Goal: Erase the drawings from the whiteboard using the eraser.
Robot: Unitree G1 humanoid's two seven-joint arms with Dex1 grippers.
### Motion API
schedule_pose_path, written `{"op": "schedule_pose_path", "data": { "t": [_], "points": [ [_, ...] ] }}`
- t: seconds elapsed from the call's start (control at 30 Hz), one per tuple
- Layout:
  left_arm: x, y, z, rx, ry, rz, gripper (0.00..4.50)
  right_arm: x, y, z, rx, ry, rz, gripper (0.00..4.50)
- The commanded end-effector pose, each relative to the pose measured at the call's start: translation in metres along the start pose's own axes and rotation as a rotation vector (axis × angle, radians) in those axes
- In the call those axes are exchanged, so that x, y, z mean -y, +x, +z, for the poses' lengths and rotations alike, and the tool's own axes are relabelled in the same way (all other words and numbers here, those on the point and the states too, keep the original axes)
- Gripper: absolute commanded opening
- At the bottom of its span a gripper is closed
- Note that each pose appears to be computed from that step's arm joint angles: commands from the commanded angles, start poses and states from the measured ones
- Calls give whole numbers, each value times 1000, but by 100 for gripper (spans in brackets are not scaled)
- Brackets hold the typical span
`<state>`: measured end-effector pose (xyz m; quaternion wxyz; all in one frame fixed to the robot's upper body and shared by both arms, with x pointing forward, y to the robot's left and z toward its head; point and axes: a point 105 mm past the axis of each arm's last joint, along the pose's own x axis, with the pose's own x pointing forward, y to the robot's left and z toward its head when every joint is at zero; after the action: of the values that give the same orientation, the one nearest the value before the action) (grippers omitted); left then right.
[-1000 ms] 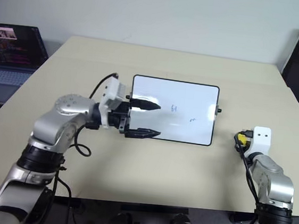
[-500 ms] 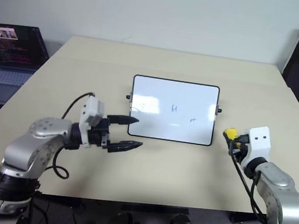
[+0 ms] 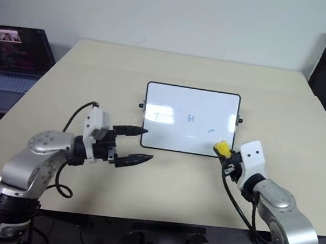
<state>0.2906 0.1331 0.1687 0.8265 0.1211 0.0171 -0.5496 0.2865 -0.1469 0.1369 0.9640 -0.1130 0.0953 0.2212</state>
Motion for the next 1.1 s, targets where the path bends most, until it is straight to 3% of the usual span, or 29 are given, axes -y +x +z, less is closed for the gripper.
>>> {"op": "schedule_pose_path", "data": {
  "t": [0.03, 0.3, 0.47, 0.7, 0.8, 1.0, 1.1],
  "points": [
    [-2, 4, 12, 33, 47, 0, 450, 0, 5, 16, 58, -68, 8, 112],
    [0, 11, 11, 46, 50, 4, 450, 14, 48, 45, 132, -147, -86, 112],
    [4, 15, 11, 47, 54, -19, 450, 29, 69, 40, 108, -217, -152, 112],
    [2, 14, 13, 50, 55, -12, 450, -2, 69, -17, -124, -297, 48, 112],
    [0, 13, 13, 49, 54, -3, 450, -6, 67, -22, -143, -346, 78, 112],
    [-1, 13, 13, 47, 55, -5, 450, 34, 71, 5, -52, -342, -173, 112],
    [0, 13, 13, 46, 54, -9, 450, 38, 72, 9, -41, -329, -197, 112]
  ]
}}
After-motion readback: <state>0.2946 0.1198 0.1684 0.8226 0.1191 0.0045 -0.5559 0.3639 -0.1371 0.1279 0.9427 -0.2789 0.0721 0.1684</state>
